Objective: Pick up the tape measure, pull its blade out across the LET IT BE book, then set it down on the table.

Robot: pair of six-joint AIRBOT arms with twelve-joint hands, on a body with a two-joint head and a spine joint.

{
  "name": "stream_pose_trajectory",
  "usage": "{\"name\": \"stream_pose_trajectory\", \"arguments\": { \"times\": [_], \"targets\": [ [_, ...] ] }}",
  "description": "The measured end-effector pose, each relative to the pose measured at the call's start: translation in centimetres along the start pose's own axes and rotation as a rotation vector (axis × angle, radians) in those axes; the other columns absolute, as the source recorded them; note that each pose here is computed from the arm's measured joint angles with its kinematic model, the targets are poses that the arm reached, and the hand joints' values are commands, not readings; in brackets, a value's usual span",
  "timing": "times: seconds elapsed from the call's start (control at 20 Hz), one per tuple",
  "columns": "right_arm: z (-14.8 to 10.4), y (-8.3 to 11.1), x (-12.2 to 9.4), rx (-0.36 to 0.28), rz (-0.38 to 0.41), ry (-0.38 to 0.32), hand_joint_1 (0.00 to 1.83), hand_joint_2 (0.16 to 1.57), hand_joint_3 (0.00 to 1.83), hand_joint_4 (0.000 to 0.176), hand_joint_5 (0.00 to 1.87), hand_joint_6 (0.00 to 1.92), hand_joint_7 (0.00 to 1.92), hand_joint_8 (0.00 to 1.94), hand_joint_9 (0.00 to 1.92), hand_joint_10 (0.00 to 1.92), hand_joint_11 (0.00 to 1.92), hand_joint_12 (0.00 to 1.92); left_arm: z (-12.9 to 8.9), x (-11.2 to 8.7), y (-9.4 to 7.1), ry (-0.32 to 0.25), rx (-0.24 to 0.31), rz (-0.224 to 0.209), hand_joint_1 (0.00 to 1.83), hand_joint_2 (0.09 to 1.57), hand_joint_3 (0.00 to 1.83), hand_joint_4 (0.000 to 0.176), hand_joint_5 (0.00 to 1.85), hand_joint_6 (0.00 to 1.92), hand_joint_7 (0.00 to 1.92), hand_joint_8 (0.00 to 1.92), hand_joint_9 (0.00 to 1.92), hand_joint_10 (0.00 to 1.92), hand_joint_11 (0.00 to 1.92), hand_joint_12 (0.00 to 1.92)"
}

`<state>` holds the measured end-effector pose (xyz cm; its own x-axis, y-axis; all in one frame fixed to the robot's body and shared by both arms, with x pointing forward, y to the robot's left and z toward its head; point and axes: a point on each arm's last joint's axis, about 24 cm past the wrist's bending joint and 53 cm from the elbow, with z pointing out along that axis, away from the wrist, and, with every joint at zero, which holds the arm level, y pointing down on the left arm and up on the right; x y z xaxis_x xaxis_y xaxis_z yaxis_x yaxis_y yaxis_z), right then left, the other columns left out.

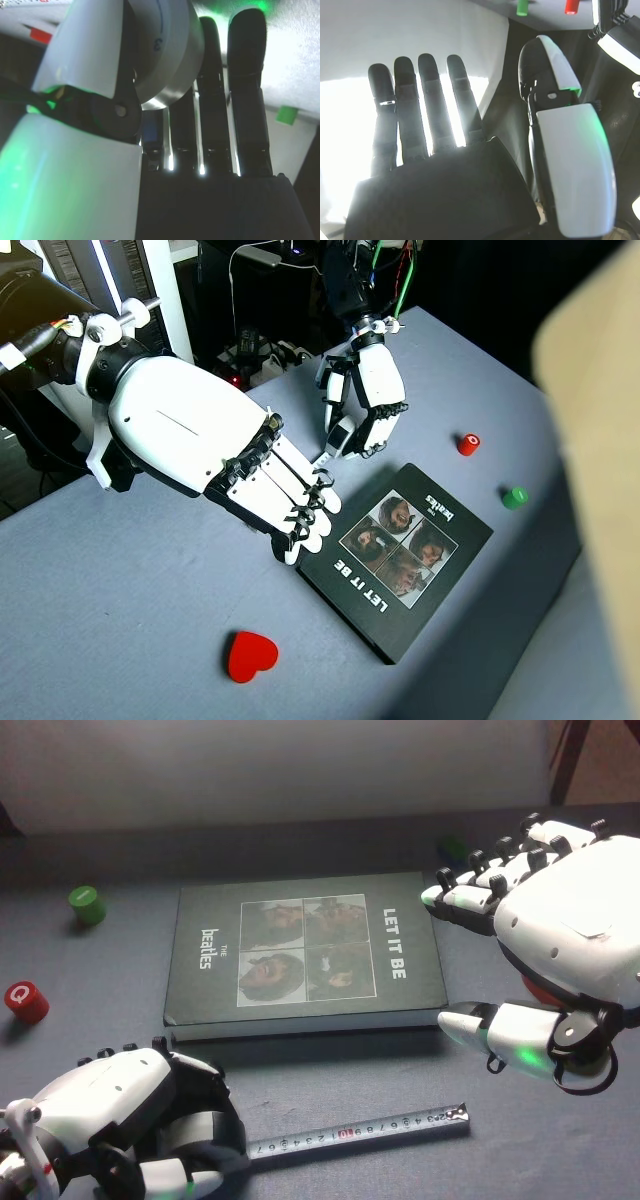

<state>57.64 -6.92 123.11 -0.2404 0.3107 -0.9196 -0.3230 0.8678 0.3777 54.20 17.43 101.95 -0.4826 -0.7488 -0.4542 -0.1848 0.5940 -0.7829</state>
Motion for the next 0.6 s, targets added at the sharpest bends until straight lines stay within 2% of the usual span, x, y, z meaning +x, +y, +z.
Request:
{"name": "stream_pose_trajectory", "arguments": {
  "times": [0.05,0.1,0.15,0.25,0.35,0.45,0.6],
  "targets": [
    [0.0,0.0,0.0,-0.001,-0.001,0.000,0.36,1.19,0.00,0.034,0.30,0.00,0.37,0.00,0.33,0.00,0.05,1.04,0.2,0.2,-0.5,0.010,0.007,-0.006,1.38,1.11,0.00,0.000,0.94,0.81,1.07,0.89,0.89,1.32,0.86,1.26],
    [-0.1,0.4,-0.3,-0.021,-0.015,-0.018,0.36,1.19,0.00,0.034,0.29,0.00,0.37,0.00,0.32,0.00,0.04,1.03,0.6,0.1,-2.3,0.026,0.042,-0.009,1.38,1.11,0.00,0.000,0.94,0.81,1.08,0.88,0.89,1.32,0.86,1.26],
    [-0.2,0.7,-0.6,-0.037,-0.019,-0.035,0.36,1.19,0.00,0.034,0.29,0.00,0.37,0.00,0.32,0.00,0.04,1.03,0.7,-0.3,-3.4,0.025,0.064,-0.009,1.38,1.11,0.00,0.000,0.94,0.81,1.08,0.88,0.89,1.32,0.86,1.26],
    [-0.5,1.6,-1.2,-0.068,-0.043,-0.067,0.37,1.19,0.00,0.033,0.31,0.00,0.39,0.01,0.36,0.01,0.10,1.05,1.1,-2.3,-5.8,-0.004,0.114,-0.005,1.38,1.11,0.00,0.000,0.92,0.83,1.07,0.90,0.89,1.32,0.85,1.24],
    [-0.6,1.9,-1.2,-0.080,-0.049,-0.067,0.37,1.19,0.00,0.033,0.31,0.00,0.39,0.01,0.35,0.01,0.12,1.06,1.8,-4.7,-7.9,-0.035,0.142,0.021,1.38,1.11,0.00,0.000,0.91,0.85,1.06,0.91,0.89,1.32,0.85,1.24],
    [-0.6,2.1,-1.2,-0.082,-0.051,-0.064,0.37,1.19,0.00,0.033,0.31,0.00,0.40,0.01,0.35,0.00,0.12,1.06,2.6,-6.8,-9.2,-0.056,0.159,0.042,1.38,1.12,0.00,0.000,0.90,0.86,1.05,0.92,0.88,1.33,0.84,1.25],
    [-0.5,2.9,-3.0,-0.101,-0.048,-0.106,0.38,1.19,0.00,0.031,0.33,0.01,0.42,0.01,0.37,0.01,0.12,1.05,3.4,-9.0,-10.6,-0.054,0.171,0.091,1.38,1.12,0.00,0.000,0.90,0.85,1.05,0.93,0.88,1.34,0.85,1.25]
  ]
}}
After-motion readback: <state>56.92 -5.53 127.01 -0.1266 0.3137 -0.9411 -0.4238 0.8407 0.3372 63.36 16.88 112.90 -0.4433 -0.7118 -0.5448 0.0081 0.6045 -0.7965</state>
